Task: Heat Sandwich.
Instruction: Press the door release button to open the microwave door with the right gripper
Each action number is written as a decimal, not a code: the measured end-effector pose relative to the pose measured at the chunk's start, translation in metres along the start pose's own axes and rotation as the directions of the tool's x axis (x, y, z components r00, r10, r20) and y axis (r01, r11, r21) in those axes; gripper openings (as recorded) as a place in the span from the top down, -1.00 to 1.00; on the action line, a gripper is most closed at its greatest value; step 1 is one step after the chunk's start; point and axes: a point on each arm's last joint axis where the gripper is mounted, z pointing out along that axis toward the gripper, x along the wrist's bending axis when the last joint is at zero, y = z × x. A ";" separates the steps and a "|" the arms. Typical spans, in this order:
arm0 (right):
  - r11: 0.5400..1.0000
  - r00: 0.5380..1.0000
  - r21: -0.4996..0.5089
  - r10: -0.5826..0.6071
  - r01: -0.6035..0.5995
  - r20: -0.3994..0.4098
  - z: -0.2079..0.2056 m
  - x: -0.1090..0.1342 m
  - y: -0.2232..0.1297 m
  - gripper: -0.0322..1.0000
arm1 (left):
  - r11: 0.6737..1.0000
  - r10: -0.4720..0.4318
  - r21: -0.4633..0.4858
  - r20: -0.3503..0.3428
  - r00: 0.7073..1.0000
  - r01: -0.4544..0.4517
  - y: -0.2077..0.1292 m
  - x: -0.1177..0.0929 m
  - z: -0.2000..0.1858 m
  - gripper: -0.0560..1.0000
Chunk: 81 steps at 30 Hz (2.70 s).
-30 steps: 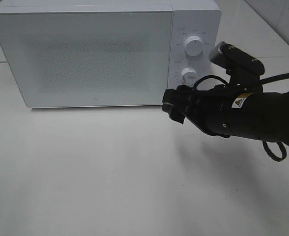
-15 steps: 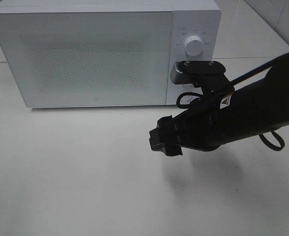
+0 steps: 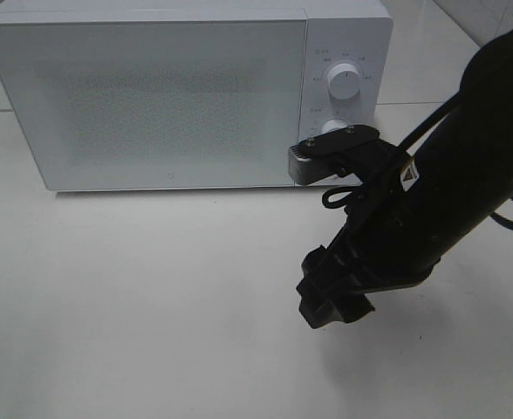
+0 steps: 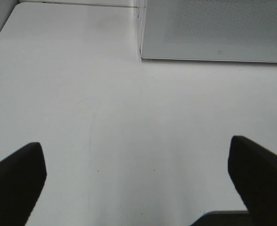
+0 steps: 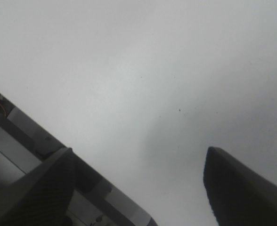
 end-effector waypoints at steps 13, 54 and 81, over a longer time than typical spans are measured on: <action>0.987 0.997 -0.142 -0.081 0.082 0.012 -0.095 0.010 -0.038 -0.42 | 1.000 0.000 0.000 0.000 1.000 0.000 0.000 0.000 0.000 -0.95; 0.772 0.925 -0.624 0.315 -0.119 0.213 -0.150 -0.011 -0.223 -0.42 | 1.000 0.000 0.000 0.000 1.000 0.000 0.000 0.000 0.000 -0.95; 0.648 0.829 -0.754 0.477 -0.106 0.293 -0.148 -0.010 -0.241 -0.40 | 1.000 0.000 0.000 0.000 1.000 0.000 0.000 0.000 0.000 -0.95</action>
